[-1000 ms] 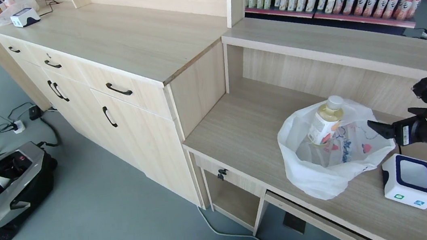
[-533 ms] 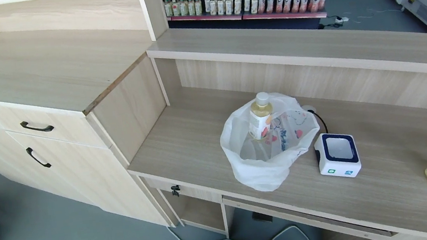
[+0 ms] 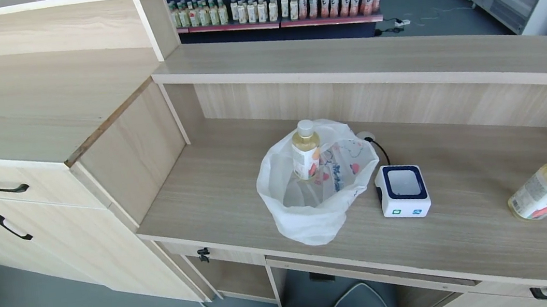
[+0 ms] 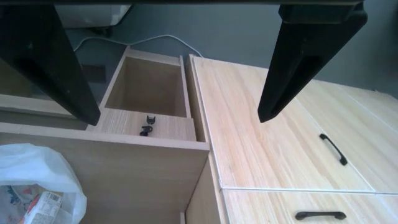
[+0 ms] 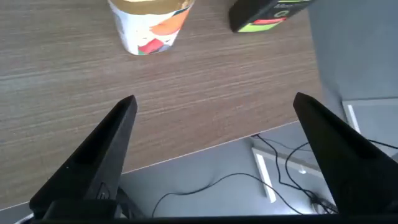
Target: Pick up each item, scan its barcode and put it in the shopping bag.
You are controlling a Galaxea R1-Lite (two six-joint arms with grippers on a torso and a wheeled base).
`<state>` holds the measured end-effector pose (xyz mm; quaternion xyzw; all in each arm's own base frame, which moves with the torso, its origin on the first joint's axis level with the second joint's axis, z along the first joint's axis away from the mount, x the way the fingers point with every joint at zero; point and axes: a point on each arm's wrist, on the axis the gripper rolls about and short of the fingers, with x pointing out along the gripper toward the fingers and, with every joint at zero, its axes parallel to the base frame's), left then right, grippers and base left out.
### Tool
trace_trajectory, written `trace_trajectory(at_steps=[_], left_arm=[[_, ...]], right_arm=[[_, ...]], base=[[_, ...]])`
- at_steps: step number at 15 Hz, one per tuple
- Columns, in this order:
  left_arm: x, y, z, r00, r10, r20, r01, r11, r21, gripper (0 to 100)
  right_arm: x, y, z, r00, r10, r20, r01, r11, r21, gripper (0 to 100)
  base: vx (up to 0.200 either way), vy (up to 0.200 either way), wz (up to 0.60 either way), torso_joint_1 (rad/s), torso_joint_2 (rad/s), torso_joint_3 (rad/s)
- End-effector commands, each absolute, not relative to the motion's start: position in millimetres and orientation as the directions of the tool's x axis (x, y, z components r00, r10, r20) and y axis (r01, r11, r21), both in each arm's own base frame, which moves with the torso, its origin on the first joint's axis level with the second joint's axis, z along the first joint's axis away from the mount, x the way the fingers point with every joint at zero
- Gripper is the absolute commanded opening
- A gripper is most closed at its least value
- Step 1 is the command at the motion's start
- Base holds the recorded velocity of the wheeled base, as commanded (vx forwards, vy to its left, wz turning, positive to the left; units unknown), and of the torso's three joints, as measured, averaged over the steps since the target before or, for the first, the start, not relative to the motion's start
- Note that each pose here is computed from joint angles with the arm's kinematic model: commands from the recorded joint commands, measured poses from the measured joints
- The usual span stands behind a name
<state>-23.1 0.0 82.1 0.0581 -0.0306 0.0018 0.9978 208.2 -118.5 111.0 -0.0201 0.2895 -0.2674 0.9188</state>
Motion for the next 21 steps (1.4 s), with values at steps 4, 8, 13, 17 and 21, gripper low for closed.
trace_trajectory(at_steps=[4, 8, 13, 17, 21], left_arm=[[-23, 0, 82, 0.998, 0.000, 0.061, -0.007, 0.993, 0.116, 100], [-23, 0, 82, 0.998, 0.000, 0.063, -0.007, 0.993, 0.116, 100], [-23, 0, 82, 0.998, 0.000, 0.061, -0.007, 0.993, 0.116, 100], [-23, 0, 82, 0.998, 0.000, 0.061, -0.007, 0.993, 0.116, 100], [-23, 0, 82, 0.998, 0.000, 0.061, -0.007, 0.993, 0.116, 100]], right_arm=[[237, -118, 82, 0.789, -0.308, -0.532, 0.284, 0.950, -0.128, 100], [255, -122, 72, 0.827, -0.313, -0.467, 0.257, 0.949, -0.182, 100], [264, -125, 60, 0.840, -0.317, -0.440, 0.246, 0.946, -0.212, 100], [274, -122, 54, 0.859, -0.301, -0.414, 0.230, 0.949, -0.213, 100], [281, -124, 49, 0.874, -0.305, -0.379, 0.233, 0.946, -0.224, 100]], base=[[0.000, 0.000, 0.00, 0.000, 0.00, 0.000], [0.000, 0.000, 0.00, 0.000, 0.00, 0.000], [0.000, 0.000, 0.00, 0.000, 0.00, 0.000], [0.000, 0.000, 0.00, 0.000, 0.00, 0.000], [0.000, 0.000, 0.00, 0.000, 0.00, 0.000]])
